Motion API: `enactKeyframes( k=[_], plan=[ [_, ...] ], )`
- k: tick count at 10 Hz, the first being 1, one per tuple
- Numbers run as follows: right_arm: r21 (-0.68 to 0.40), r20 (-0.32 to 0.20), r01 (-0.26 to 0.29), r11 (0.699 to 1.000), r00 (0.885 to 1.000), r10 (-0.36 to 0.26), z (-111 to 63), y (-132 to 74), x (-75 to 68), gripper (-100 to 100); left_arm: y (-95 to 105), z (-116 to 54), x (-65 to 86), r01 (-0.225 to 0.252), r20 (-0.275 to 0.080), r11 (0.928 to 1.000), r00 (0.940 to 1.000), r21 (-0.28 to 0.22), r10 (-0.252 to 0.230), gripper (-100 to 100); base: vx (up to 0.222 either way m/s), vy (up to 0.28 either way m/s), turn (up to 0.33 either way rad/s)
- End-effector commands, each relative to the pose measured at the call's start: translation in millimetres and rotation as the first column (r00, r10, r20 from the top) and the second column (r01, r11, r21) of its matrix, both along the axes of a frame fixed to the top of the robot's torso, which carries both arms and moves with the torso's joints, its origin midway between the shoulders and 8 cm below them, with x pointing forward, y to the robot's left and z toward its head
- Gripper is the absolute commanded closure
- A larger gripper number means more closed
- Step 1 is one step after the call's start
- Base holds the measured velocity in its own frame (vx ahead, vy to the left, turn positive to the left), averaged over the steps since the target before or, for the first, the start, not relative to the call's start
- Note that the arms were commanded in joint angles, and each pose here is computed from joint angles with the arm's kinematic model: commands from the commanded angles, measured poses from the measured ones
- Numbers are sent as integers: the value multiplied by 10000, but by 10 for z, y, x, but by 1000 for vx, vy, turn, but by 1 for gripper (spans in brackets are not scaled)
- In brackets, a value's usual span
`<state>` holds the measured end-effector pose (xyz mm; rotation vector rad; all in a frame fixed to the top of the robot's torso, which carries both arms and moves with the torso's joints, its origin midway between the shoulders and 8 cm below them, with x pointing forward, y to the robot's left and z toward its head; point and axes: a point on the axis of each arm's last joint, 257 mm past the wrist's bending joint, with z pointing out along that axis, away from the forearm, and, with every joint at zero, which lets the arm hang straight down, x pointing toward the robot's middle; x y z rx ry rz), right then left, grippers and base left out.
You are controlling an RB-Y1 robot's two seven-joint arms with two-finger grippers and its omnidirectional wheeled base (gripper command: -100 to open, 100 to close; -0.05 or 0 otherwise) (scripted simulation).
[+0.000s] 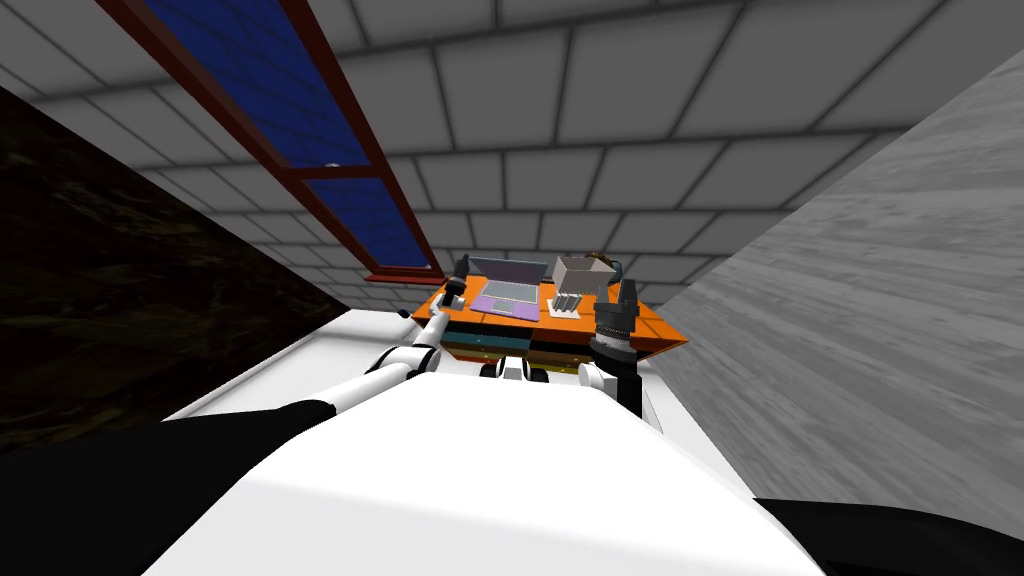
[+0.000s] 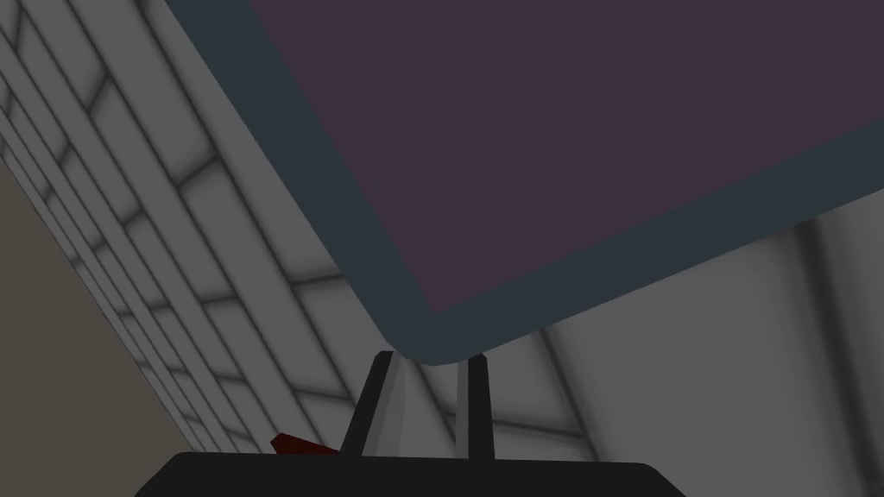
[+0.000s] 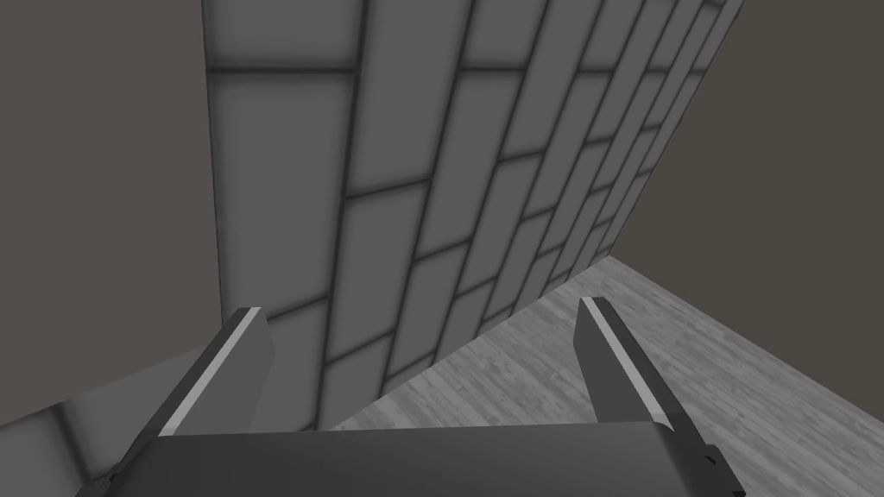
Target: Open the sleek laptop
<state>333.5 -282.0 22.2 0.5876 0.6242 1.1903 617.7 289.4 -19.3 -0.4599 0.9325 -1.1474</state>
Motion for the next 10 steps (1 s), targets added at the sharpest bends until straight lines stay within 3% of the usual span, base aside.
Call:
enactKeyframes(
  k=[1, 3, 4, 5, 6, 7, 8, 9, 10],
  plan=[
    [0, 0, 0, 10000, 10000, 0, 0, 0, 0, 0, 76, -17, -292, -102, 619, 9999, 9980, -131, 110, 100, 71, -13, -46],
    [0, 0, 0, 10000, 10000, 0, 0, 0, 0, 0, 129, -179, -380, -143, 498, 9999, 9987, -97, 147, 100, 45, -8, -18],
    [0, 1, 0, 10000, 10000, 0, 0, 0, 0, 0, 184, -111, -569, -248, 1006, 9996, 9946, -139, 261, 100, 25, -10, -20],
    [0, 0, 0, 10000, 10000, 0, 0, 0, 0, 0, 213, -207, -635, -266, 951, 9996, 9951, -107, 275, 100, 2, -7, 19],
    [0, 1, 0, 10000, 10000, 0, 0, 0, 0, 0, 260, -122, -801, -388, 1449, 9992, 9886, -130, 403, 100, 11, -10, 28],
    [0, 0, 0, 10000, 10000, 0, 0, 0, 0, 0, 265, -148, -876, -362, 1549, 9993, 9872, -74, 369, 100, 0, 0, 0],
    [0, 1, 0, 10000, 10000, 0, 0, 0, 0, 0, 316, -287, -918, -460, 1288, 9989, 9906, -64, 464, 100, 0, 0, 0],
    [0, 1, 0, 10000, 10000, 0, 0, 0, 0, 0, 378, -225, -1107, -648, 1711, 9979, 9831, -34, 644, 100, 0, 0, 0],
    [0, 1, 0, 10000, 10000, 0, 0, 0, 0, 0, 399, -316, -1194, -652, 1686, 9979, 9836, 26, 638, 100, 0, 0, 0]
  ],
)
